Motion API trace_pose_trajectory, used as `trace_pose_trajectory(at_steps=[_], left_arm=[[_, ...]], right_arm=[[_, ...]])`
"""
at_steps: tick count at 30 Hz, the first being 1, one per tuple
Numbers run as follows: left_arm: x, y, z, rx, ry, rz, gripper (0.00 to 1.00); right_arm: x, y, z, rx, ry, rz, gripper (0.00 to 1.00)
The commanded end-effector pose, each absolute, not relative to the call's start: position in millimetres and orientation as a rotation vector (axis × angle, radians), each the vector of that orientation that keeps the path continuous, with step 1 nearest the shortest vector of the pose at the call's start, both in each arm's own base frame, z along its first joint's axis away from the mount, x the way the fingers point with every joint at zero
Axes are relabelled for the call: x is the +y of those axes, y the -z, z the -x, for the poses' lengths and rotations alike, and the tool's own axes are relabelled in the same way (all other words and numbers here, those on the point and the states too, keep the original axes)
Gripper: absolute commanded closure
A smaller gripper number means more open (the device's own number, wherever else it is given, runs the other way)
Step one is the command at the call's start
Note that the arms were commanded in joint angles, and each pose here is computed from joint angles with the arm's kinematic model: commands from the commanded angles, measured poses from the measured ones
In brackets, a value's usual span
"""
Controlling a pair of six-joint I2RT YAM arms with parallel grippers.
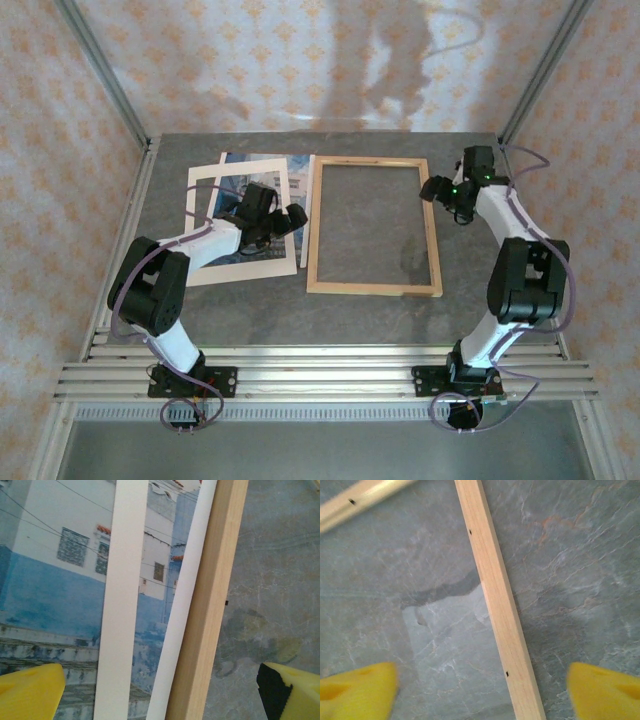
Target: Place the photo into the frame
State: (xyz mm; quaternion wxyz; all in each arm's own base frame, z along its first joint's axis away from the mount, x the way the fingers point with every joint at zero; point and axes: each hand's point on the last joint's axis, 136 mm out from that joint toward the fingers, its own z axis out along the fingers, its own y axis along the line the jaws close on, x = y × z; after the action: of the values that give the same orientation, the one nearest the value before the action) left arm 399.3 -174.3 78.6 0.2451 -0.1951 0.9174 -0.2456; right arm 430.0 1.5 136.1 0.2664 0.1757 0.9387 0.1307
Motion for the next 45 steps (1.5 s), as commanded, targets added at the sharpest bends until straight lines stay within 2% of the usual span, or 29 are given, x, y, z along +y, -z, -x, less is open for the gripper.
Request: trace_pose_trajectory(at_steps=[1, 8, 15, 19, 27, 32, 36, 45], left_arm=[[-178, -81, -394, 2.502, 0.679, 0.503, 0.00], [-155, -88, -390, 2.478, 0.536, 0.485, 0.00], [-109, -79, -379, 2.444, 0.514, 0.608, 0.00], [-78, -68, -363, 2.437, 0.507, 0.704, 0.00], [-40, -57, -326, 2.473, 0.400, 0.747, 0.00], [-20, -48, -312, 2.464, 0.346, 0.800, 0.00], [-15, -43, -310, 2.451, 0.358, 0.837, 0.00], [-14, -32, -302, 2.476, 0.351, 0.851, 0.00]], right_arm=[[-3, -175, -430, 2.423, -0.330, -0.522, 0.00], [56, -198, -425, 2.424, -0.368, -0.387, 0.01], [169, -188, -415, 2.424, -0.405, -0.142, 0.00], [237, -178, -404, 2.431, -0.519, -0.060, 0.01], [337, -136, -366, 2.551, -0.583, 0.057, 0.28], [375, -110, -343, 2.626, -0.597, 0.112, 0.50], [395, -87, -325, 2.693, -0.566, 0.130, 0.55], [395, -51, -301, 2.812, -0.462, 0.099, 0.60]])
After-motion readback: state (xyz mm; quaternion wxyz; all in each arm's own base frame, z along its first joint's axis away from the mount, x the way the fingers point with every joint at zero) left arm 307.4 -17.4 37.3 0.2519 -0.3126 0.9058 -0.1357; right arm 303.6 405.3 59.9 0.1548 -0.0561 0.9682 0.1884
